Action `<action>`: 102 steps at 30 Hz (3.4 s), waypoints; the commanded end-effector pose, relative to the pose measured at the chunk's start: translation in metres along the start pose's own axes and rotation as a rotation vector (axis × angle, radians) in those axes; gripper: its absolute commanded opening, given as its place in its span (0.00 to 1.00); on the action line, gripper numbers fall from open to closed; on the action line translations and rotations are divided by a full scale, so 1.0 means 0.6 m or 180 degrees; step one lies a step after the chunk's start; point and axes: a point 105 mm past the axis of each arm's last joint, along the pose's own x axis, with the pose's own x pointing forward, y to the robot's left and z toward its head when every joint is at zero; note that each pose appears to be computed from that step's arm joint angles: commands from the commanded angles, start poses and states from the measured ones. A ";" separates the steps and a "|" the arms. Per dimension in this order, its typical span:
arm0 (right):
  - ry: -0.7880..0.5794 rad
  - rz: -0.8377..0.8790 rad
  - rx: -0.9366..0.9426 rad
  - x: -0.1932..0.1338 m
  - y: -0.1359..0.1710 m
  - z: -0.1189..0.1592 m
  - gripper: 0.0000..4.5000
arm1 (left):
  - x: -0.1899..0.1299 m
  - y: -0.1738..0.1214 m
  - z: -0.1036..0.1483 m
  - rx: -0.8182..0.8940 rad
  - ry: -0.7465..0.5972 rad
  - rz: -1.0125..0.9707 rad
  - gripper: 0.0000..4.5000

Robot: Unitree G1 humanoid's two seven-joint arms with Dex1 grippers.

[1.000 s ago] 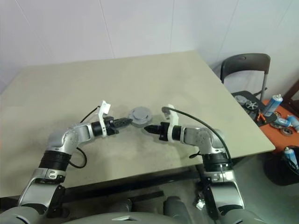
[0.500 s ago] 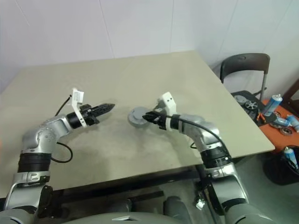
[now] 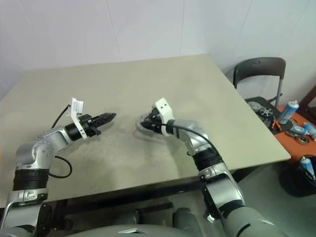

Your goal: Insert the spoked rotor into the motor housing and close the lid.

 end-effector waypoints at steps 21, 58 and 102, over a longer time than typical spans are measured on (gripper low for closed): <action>0.0194 -0.0402 -0.0347 0.029 -0.016 -0.032 0.95 | -0.010 -0.002 0.023 0.0059 -0.0190 0.0066 0.07; 0.0099 -0.0455 0.0063 0.054 0.012 -0.018 0.67 | -0.004 0.003 0.010 -0.0044 -0.0211 0.0173 0.07; -0.0030 -0.0210 -0.0122 0.040 0.013 0.050 0.67 | 0.000 0.004 0.007 -0.0055 -0.0197 0.0193 0.07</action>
